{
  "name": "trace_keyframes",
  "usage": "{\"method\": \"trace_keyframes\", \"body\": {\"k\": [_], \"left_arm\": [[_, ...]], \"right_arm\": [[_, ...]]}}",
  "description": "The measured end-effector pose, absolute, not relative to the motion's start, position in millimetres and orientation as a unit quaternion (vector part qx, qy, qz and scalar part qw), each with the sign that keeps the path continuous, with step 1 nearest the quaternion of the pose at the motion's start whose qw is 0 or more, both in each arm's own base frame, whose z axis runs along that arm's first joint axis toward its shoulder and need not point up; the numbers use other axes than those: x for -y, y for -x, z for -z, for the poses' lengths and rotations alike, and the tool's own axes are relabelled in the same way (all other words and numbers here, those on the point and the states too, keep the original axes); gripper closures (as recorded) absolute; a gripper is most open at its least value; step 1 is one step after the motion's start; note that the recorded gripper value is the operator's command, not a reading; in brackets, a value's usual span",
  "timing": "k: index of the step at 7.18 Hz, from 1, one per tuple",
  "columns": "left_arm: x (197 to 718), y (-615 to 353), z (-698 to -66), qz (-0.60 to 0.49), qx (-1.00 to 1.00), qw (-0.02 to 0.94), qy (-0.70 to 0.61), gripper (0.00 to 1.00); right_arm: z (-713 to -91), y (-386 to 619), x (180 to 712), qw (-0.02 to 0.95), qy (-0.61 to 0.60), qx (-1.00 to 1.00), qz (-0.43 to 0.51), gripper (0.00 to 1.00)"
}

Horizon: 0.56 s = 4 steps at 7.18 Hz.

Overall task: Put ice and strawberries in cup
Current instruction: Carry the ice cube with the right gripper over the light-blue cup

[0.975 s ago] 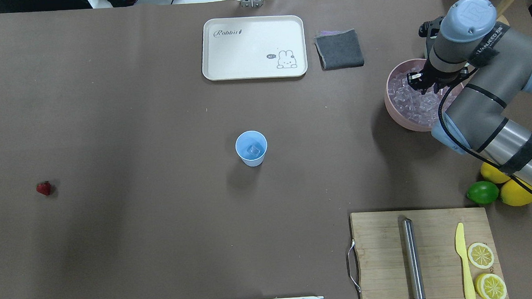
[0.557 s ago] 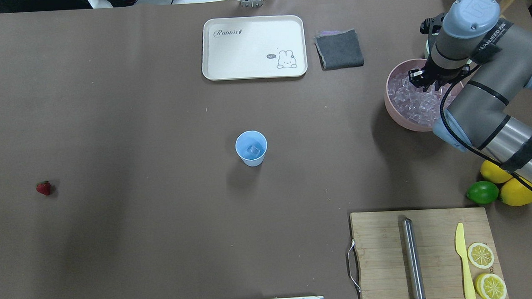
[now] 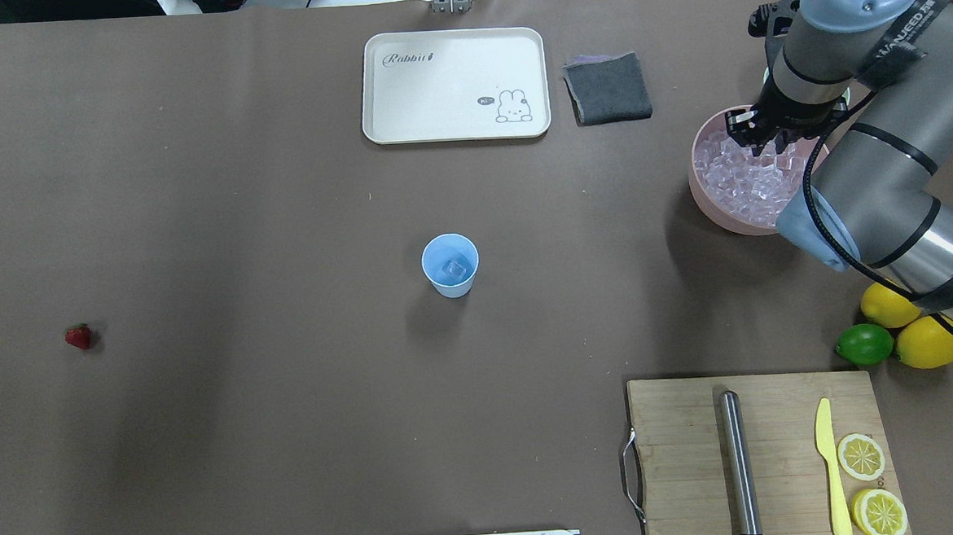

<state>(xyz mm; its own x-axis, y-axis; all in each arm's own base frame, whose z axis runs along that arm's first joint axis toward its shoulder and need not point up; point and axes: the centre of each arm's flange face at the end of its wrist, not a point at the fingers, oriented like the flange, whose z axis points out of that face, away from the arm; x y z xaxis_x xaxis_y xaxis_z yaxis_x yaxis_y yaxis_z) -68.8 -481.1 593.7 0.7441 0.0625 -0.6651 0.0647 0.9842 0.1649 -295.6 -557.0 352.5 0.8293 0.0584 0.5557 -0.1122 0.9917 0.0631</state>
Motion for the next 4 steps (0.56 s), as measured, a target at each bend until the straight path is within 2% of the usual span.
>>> {"method": "trace_keyframes", "body": {"k": [4], "left_arm": [[480.3,68.8,-595.6,0.001,-0.358,0.930,-0.087,0.02]], "right_arm": [[-215.4,384.8,509.1,0.899,-0.043,0.432,-0.061,1.00]]}}
